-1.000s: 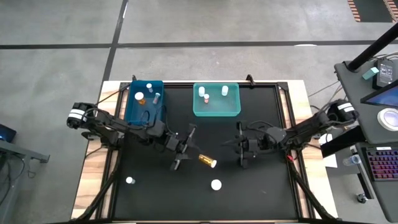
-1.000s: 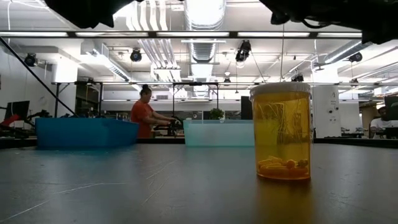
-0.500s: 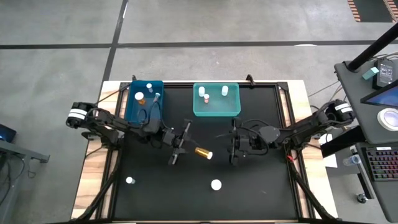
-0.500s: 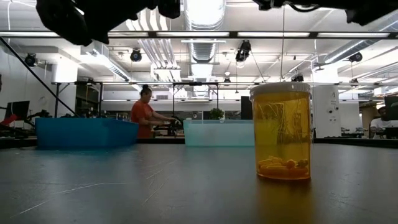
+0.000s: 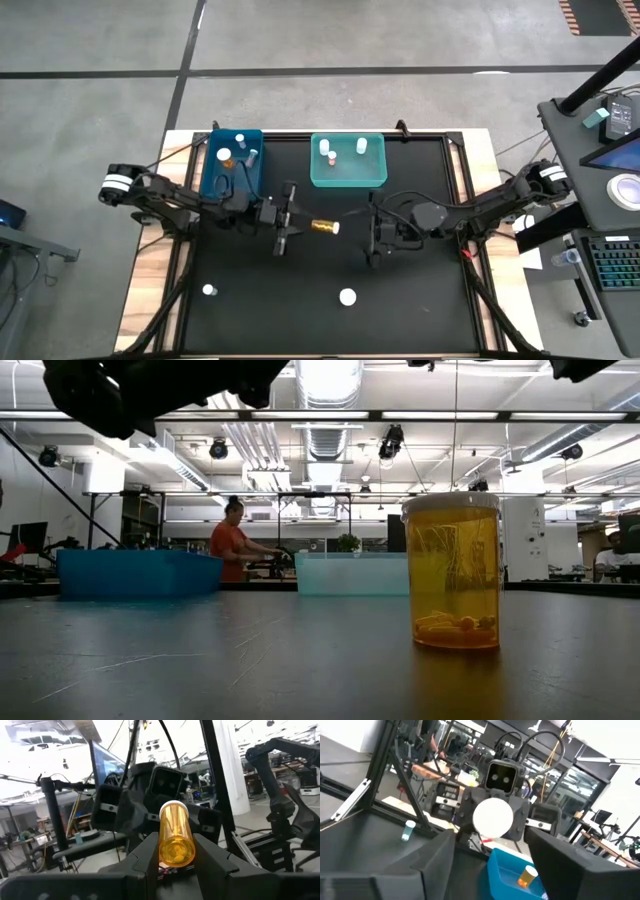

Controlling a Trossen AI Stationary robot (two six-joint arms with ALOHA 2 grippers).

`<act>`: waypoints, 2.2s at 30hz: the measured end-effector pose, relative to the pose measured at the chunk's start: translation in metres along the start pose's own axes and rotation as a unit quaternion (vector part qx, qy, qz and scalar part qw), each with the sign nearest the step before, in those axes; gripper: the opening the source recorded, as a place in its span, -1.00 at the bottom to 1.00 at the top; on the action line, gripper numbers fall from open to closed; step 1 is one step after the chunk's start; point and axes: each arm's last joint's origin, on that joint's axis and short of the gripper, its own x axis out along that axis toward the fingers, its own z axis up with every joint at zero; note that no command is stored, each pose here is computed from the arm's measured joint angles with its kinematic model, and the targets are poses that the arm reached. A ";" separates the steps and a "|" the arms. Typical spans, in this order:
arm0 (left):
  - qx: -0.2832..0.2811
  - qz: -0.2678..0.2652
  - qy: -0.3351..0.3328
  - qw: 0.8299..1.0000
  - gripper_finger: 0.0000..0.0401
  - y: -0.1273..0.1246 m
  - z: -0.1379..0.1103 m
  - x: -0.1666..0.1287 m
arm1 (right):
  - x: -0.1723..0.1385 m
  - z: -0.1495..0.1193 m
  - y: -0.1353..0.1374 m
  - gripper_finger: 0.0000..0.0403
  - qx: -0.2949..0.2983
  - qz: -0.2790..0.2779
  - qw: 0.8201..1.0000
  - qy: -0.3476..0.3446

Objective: Pick and place medicine bottles into bin by pill shape (circle, oval)
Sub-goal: Put the orange tablet bottle into the light blue bin

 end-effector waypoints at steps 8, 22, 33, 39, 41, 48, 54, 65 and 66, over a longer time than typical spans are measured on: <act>0.002 0.015 0.005 1.000 -0.58 0.003 0.001 -0.001 | 0.003 0.005 -0.002 0.33 0.007 -0.005 1.000 -0.008; 0.004 0.024 0.008 1.000 -0.58 0.003 0.000 -0.001 | 0.005 0.005 -0.012 0.21 0.013 -0.026 0.999 -0.024; 0.005 0.028 0.009 1.000 -0.58 0.005 0.000 -0.001 | 0.015 -0.005 -0.007 0.20 -0.001 -0.033 0.999 -0.037; 0.006 0.028 0.010 1.000 -0.58 0.005 0.000 -0.001 | 0.014 -0.003 -0.009 0.08 0.003 -0.035 0.999 -0.040; 0.006 0.028 0.010 1.000 -0.58 0.005 0.000 -0.001 | 0.014 -0.003 -0.009 -0.02 0.002 -0.035 0.999 -0.040; 0.005 0.029 0.009 1.000 -0.58 0.005 0.000 -0.001 | 0.014 -0.006 -0.009 -0.37 0.007 -0.034 0.999 -0.034; 0.006 0.029 0.008 1.000 -0.58 0.006 0.000 -0.001 | 0.014 -0.006 -0.009 -0.46 0.007 -0.030 0.999 -0.035; 0.003 0.028 0.010 1.000 -0.38 0.005 -0.001 -0.001 | 0.015 -0.006 -0.009 -0.45 0.011 -0.028 0.999 -0.032; 0.003 0.028 0.011 1.000 -0.32 0.005 -0.001 -0.001 | 0.015 -0.007 -0.009 -0.45 0.012 -0.029 0.999 -0.031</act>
